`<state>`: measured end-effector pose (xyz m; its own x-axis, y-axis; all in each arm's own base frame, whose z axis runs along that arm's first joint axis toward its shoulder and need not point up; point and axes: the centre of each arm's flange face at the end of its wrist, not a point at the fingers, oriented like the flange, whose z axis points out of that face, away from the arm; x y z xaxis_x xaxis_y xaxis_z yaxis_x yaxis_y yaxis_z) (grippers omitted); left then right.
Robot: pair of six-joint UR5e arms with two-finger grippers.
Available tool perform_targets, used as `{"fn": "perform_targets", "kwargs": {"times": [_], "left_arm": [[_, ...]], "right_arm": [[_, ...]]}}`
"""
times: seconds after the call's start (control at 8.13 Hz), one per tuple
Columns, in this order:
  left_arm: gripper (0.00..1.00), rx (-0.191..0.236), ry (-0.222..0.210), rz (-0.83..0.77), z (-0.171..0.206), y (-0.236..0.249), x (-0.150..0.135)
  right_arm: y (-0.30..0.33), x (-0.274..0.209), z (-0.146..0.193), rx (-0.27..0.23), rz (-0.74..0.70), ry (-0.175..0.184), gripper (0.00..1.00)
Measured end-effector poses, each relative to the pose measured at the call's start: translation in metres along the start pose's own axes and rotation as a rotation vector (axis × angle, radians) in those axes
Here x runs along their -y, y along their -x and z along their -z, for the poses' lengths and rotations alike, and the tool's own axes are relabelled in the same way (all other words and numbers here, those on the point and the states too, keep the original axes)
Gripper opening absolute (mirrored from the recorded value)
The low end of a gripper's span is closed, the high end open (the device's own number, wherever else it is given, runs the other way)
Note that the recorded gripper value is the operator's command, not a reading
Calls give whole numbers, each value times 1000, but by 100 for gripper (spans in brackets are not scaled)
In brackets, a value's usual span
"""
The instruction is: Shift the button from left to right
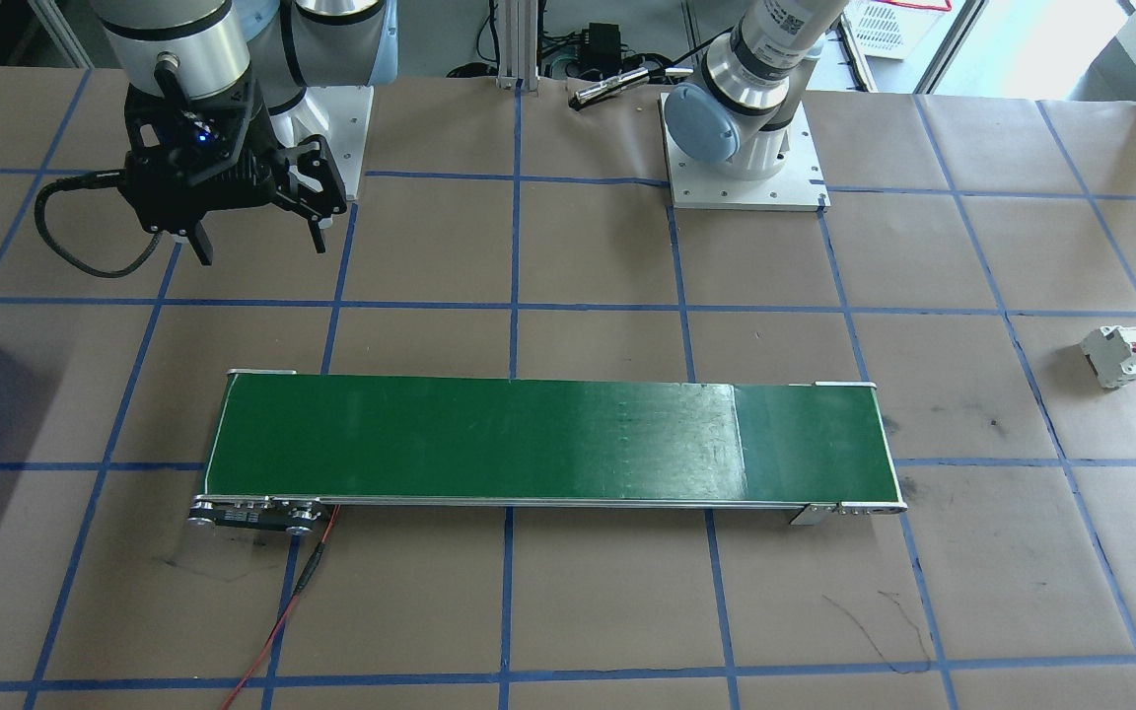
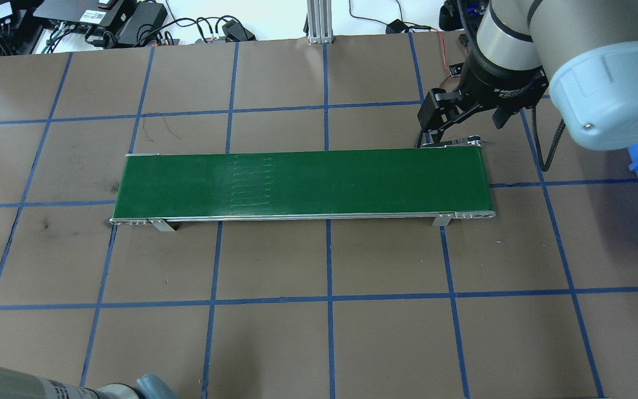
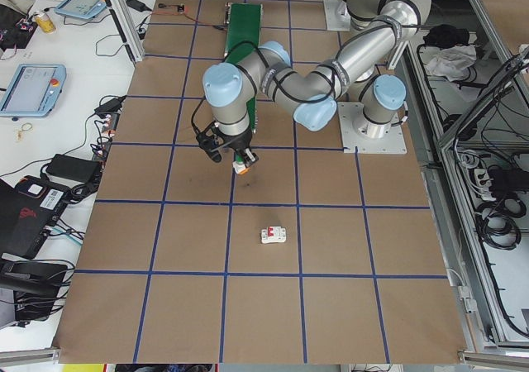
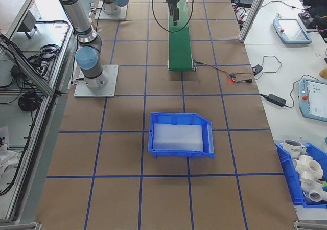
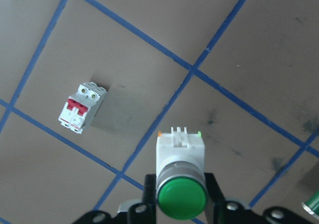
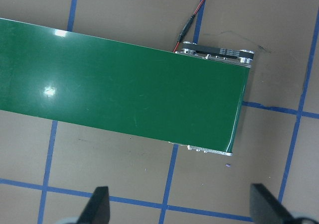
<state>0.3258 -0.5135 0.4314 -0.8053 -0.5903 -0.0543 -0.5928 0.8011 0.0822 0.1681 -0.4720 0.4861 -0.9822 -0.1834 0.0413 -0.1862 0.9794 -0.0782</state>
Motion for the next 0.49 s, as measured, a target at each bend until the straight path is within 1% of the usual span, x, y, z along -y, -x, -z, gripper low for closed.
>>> {"fn": "perform_targets", "kwargs": {"times": [0.25, 0.37, 0.49], "left_arm": [[2, 6, 7, 206, 10, -82, -41], [2, 9, 8, 311, 10, -122, -69], [2, 6, 20, 400, 5, -162, -98]], "right_arm": [[0, -1, -2, 0, -3, 15, 100], [0, -2, -3, 1, -4, 26, 100], [0, -3, -4, 1, -3, 32, 100]]}}
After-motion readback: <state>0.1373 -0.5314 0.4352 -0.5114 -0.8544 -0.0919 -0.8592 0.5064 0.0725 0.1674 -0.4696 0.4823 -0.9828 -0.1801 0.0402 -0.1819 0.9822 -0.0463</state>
